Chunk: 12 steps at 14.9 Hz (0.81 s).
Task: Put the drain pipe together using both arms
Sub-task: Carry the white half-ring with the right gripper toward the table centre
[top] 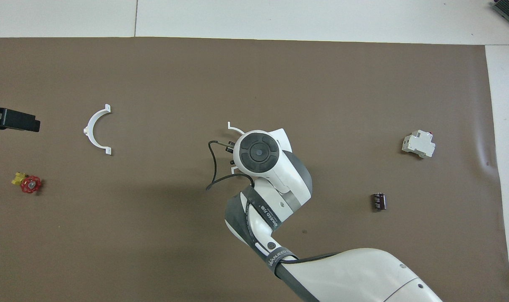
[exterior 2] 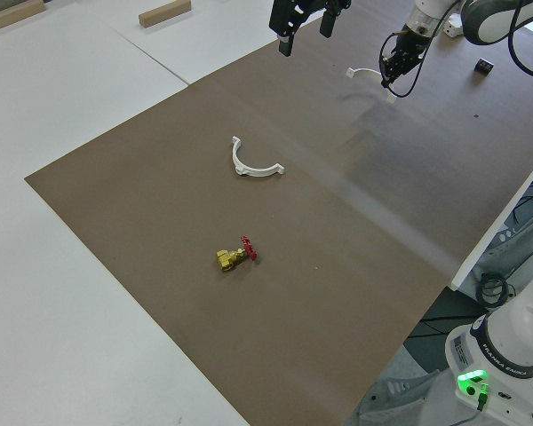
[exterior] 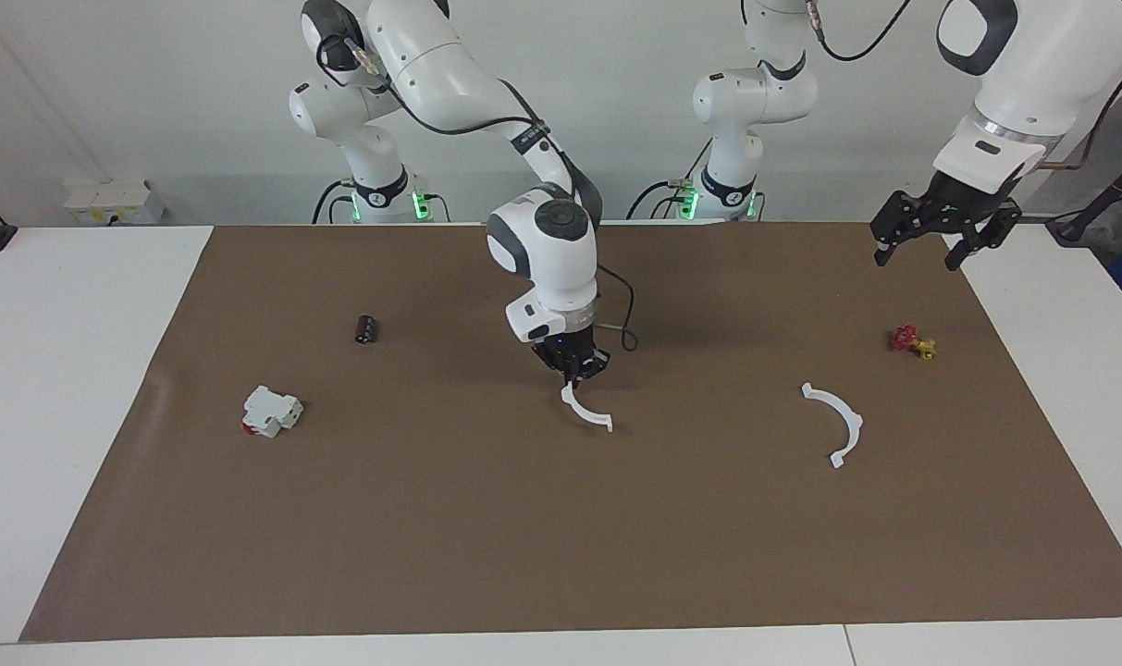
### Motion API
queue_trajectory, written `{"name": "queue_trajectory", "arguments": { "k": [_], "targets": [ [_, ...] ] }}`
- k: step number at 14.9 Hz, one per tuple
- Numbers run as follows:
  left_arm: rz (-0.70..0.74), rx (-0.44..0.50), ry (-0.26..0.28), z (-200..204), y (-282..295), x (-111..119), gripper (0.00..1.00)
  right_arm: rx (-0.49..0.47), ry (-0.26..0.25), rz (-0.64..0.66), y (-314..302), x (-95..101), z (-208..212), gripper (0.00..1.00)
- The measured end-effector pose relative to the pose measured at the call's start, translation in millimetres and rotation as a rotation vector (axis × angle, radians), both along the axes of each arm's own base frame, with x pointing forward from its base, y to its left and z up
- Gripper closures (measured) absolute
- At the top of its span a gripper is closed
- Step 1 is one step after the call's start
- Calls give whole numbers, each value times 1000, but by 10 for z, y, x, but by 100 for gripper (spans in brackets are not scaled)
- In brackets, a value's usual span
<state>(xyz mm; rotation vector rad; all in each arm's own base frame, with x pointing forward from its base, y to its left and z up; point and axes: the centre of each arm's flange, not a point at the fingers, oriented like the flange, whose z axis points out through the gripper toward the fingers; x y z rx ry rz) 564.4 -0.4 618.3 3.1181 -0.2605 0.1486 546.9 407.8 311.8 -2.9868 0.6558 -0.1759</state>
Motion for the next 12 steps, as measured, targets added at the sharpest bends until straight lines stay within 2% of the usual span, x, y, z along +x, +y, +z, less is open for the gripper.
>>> {"name": "queue_trajectory", "arguments": {
  "k": [3, 7, 9, 12],
  "targets": [
    [9, 0, -17, -279, 43, 148, 0, -3, -9, -16, 181, 1, -88, 93],
    [31, -1, 20, -834, 174, 416, 0, -2, -18, -20, 177, 61, -75, 93],
    [36, -1, 11, -1198, 197, 540, 3, -7, -24, -19, 152, 83, -71, 93],
    [39, 0, -11, -1733, 205, 572, 4, -11, -28, -21, 117, 111, -75, 93]
  ]
}}
